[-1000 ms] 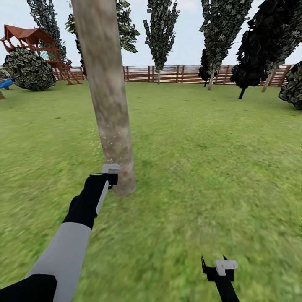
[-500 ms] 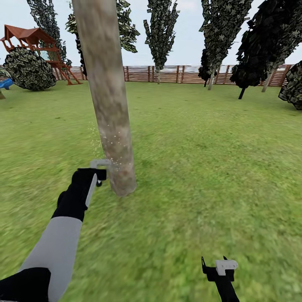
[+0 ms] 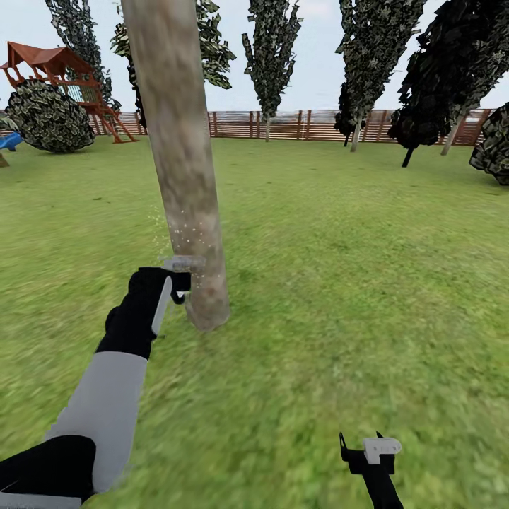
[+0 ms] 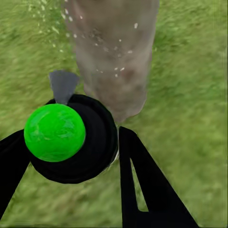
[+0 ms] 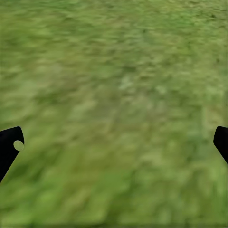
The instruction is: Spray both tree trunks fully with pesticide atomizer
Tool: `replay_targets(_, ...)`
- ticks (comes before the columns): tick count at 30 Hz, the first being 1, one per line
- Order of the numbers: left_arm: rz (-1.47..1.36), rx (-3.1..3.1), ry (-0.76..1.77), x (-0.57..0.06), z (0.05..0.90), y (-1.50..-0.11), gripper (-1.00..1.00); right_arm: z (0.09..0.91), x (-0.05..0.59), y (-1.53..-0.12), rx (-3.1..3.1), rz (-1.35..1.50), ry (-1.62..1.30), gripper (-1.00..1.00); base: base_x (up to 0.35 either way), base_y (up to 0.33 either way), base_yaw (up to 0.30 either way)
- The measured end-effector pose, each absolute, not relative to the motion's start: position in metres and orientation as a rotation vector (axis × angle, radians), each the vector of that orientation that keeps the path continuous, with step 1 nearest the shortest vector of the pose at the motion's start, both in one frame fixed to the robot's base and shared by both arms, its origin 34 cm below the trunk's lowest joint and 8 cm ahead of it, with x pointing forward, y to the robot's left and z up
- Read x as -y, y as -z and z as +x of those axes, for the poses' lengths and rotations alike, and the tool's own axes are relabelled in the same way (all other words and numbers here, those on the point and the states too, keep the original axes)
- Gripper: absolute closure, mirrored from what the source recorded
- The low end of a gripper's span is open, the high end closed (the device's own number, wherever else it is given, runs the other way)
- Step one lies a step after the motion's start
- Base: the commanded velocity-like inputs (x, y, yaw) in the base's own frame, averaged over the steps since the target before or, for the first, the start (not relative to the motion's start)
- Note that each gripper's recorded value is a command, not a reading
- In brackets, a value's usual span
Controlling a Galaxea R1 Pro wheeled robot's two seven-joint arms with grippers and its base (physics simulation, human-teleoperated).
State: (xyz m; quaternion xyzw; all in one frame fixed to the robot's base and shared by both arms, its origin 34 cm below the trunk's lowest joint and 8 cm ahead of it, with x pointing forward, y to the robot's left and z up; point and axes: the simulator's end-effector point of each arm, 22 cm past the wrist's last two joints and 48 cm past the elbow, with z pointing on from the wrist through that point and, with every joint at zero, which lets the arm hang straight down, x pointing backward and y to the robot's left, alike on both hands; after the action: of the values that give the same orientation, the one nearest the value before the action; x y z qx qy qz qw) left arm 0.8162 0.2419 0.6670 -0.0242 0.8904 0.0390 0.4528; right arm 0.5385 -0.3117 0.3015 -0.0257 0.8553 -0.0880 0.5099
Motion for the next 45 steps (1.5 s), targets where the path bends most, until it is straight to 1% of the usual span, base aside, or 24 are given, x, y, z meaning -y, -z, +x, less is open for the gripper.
replay_targets(2,-0.090,-2.204,-0.157,-0.280,0.814,-0.665,1.00,0.539,0.312,-0.302,-2.060,-0.062,0.212,-1.00,0.000,0.000,0.000)
replay_targets(4,-0.097,-2.209,-0.154,-0.285,0.813,-0.663,1.00,0.538,0.312,-0.301,-2.060,-0.062,0.212,-1.00,0.000,0.000,0.000)
replay_targets(6,-0.090,-2.213,-0.141,-0.279,0.813,-0.661,1.00,0.538,0.312,-0.302,-2.060,-0.062,0.212,-1.00,0.000,0.000,0.000)
replay_targets(9,-0.053,-2.229,-0.059,-0.233,0.812,-0.653,1.00,0.538,0.312,-0.302,-2.060,-0.061,0.212,-1.00,0.000,0.000,0.000)
replay_targets(14,-0.006,-2.278,-0.043,-0.211,0.808,-0.631,1.00,0.538,0.312,-0.301,-2.060,-0.062,0.212,-1.00,0.000,0.000,0.000)
replay_targets(17,-0.005,-2.309,-0.056,-0.218,0.805,-0.618,1.00,0.538,0.312,-0.301,-2.060,-0.062,0.212,-1.00,0.000,0.000,0.000)
replay_targets(19,-0.021,-2.310,-0.115,-0.251,0.807,-0.607,1.00,0.539,0.312,-0.301,-2.060,-0.063,0.212,-1.00,0.000,0.000,0.000)
replay_targets(22,-0.010,-2.326,-0.090,-0.256,0.807,-0.581,1.00,0.538,0.312,-0.301,-2.060,-0.062,0.212,-1.00,0.000,0.000,0.000)
replay_targets(24,0.010,-2.336,-0.060,-0.248,0.807,-0.571,1.00,0.538,0.312,-0.302,-2.060,-0.062,0.212,-1.00,0.000,0.000,0.000)
replay_targets(28,0.054,-2.332,0.047,-0.191,0.806,-0.571,1.00,0.538,0.312,-0.302,-2.060,-0.062,0.212,-1.00,0.000,0.000,0.000)
replay_targets(29,0.059,-2.332,0.045,-0.188,0.806,-0.571,1.00,0.538,0.312,-0.301,-2.060,-0.062,0.212,-1.00,0.000,0.000,0.000)
replay_targets(33,0.055,-2.333,0.034,-0.194,0.806,-0.571,1.00,0.538,0.312,-0.302,-2.060,-0.063,0.212,-1.00,0.000,0.000,0.000)
replay_targets(38,0.024,-2.326,-0.052,-0.243,0.809,-0.571,1.00,0.538,0.312,-0.301,-2.061,-0.063,0.212,-1.00,0.035,0.000,0.000)
replay_targets(45,0.028,-2.311,-0.035,-0.236,0.811,-0.572,1.00,0.538,0.312,-0.301,-2.061,-0.063,0.212,-1.00,0.254,0.000,0.000)
